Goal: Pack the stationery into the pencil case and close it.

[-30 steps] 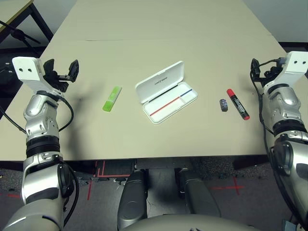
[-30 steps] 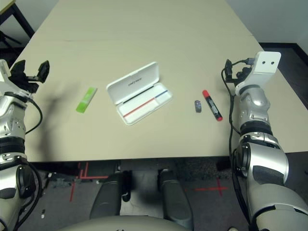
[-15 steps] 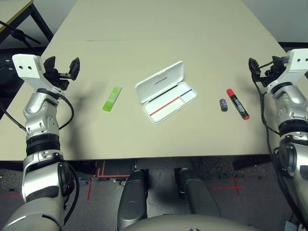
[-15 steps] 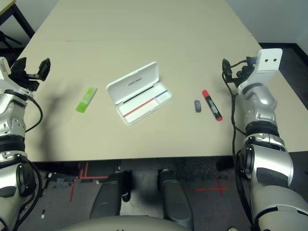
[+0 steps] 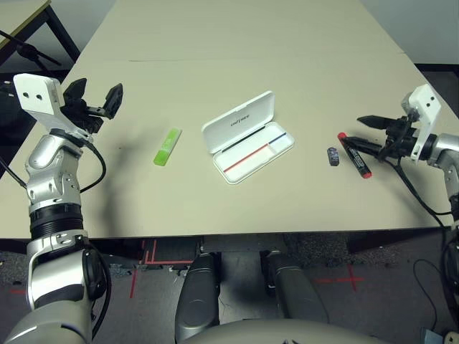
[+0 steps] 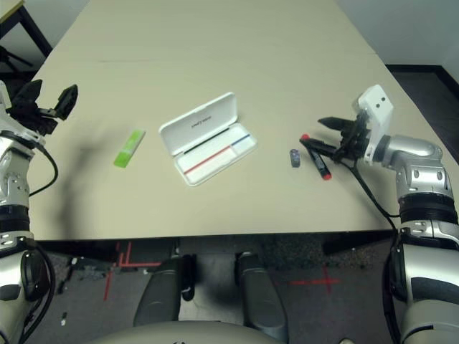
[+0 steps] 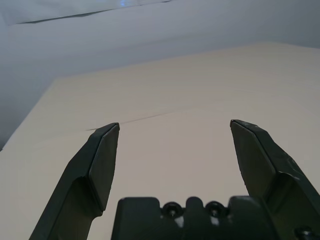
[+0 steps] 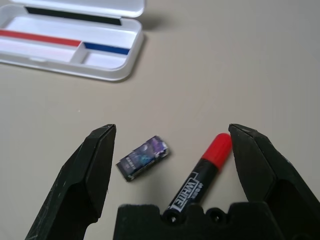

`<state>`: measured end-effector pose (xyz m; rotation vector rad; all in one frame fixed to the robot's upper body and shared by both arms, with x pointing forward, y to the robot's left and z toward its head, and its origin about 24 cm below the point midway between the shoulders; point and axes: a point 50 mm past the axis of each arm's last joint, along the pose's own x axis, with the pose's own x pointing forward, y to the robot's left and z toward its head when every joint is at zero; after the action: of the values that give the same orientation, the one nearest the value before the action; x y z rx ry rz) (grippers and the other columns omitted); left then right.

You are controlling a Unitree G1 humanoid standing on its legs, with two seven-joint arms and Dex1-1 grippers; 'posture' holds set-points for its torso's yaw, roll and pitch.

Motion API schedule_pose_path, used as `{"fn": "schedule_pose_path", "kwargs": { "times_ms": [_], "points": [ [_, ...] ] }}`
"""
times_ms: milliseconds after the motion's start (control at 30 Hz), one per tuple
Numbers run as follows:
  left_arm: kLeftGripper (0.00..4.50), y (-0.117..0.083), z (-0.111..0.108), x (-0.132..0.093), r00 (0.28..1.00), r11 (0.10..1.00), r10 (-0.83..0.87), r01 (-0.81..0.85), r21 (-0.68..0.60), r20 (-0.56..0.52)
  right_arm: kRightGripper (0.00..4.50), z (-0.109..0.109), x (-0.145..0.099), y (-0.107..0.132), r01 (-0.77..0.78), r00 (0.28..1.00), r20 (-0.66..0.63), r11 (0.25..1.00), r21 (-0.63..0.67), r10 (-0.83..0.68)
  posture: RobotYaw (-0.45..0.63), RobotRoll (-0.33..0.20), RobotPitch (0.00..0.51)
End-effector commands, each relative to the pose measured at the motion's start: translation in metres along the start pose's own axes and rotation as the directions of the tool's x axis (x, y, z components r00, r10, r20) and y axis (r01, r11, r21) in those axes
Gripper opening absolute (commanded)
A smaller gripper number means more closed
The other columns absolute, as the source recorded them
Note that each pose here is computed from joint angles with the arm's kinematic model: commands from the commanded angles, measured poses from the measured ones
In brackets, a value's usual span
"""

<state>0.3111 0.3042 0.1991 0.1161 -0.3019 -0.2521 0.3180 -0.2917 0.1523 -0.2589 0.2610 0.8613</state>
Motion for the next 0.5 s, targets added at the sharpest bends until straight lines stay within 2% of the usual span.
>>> {"fn": "schedule_pose_path", "kwargs": {
  "times_ms": [33,133,267,400,500],
  "points": [
    [4.46,-0.019,0.011,-0.003,0.99,0.99,-0.139,0.14,0.014,-0.022,4.5,0.003,0.001,0.003,-0.033,0.999,-0.031,0.999,-0.005,0.033,-0.01,0.0,0.177],
    [4.46,-0.038,0.018,-0.005,0.959,0.96,-0.278,0.279,0.011,-0.057,4.5,0.004,0.005,0.003,-0.038,0.999,-0.033,0.999,-0.007,0.038,0.0,0.0,0.173],
    [4.46,-0.079,0.023,-0.015,0.844,0.855,-0.517,0.517,-0.04,-0.143,4.5,0.005,0.008,0.002,-0.043,0.998,-0.035,0.999,-0.009,0.043,0.01,0.0,0.167],
    [4.46,-0.109,0.025,-0.024,0.73,0.755,-0.654,0.649,-0.098,-0.199,4.5,0.005,0.012,0.002,-0.05,0.998,-0.037,0.999,-0.01,0.05,0.02,0.0,0.164],
    [4.46,-0.123,0.024,-0.026,0.682,0.714,-0.695,0.691,-0.11,-0.227,4.5,0.004,0.014,0.002,-0.058,0.998,-0.039,0.998,-0.01,0.057,0.02,0.0,0.162]
  ]
}}
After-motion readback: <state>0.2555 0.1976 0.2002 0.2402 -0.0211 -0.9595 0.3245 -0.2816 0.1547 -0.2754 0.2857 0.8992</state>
